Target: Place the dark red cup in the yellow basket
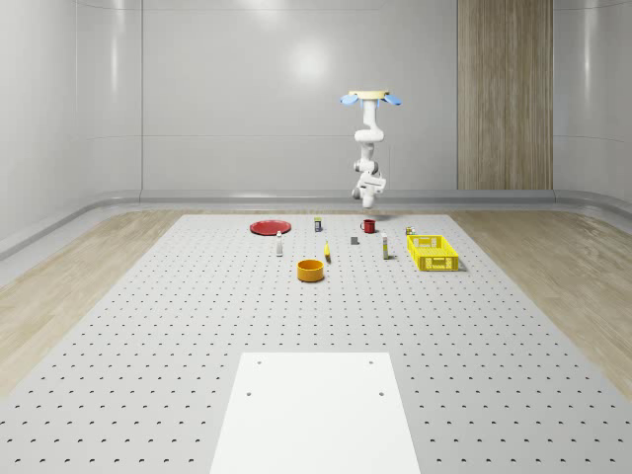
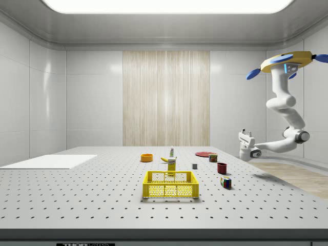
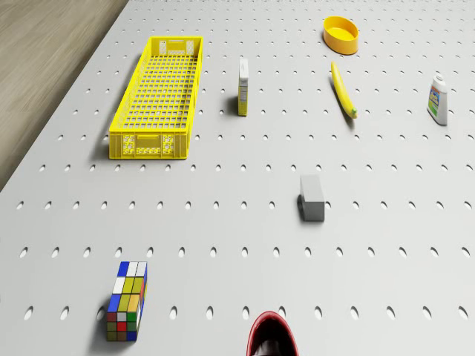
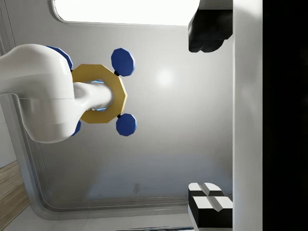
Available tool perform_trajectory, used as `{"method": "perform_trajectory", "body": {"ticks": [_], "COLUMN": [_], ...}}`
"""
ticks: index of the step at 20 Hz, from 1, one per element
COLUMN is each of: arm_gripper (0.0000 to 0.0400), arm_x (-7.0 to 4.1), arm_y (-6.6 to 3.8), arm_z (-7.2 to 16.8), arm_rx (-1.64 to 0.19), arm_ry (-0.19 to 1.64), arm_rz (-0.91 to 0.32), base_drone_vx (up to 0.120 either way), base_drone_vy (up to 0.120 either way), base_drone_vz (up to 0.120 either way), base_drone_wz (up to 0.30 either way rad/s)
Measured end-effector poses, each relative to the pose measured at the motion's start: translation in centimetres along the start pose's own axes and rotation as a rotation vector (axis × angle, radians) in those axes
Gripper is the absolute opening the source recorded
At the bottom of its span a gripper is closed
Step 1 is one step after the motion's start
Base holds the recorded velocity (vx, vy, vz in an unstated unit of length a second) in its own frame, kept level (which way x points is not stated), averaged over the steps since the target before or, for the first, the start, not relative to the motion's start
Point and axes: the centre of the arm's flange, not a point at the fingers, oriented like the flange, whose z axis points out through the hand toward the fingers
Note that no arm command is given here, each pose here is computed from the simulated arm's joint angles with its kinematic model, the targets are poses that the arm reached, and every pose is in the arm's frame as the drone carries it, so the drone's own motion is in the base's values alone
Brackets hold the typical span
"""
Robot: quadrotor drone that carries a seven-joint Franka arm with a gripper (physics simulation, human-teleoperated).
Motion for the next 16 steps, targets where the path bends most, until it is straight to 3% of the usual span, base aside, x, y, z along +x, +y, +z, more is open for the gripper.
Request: {"method": "perform_trajectory", "body": {"ticks": [5, 8, 12, 14, 16], "arm_gripper": [0.0400, 0.0400, 0.0400, 0.0400, 0.0400], "arm_x": [-2.3, -4.4, -6.9, -7.1, -6.7], "arm_y": [-2.2, -4.3, -6.6, -6.8, -6.2], "arm_z": [0.5, 2.2, 7.5, 10.9, 13.8], "arm_rx": [-0.229, -0.471, -0.924, -1.169, -1.389], "arm_ry": [0.233, 0.477, 0.928, 1.171, 1.389], "arm_rz": [-0.007, -0.014, -0.026, -0.032, -0.038], "base_drone_vx": [0.120, 0.120, 0.120, 0.120, 0.120], "base_drone_vy": [0.000, 0.000, 0.000, 0.000, 0.000], "base_drone_vz": [0.000, -0.107, -0.120, -0.120, -0.120], "base_drone_wz": [0.000, 0.000, 0.000, 0.000, 0.000]}}
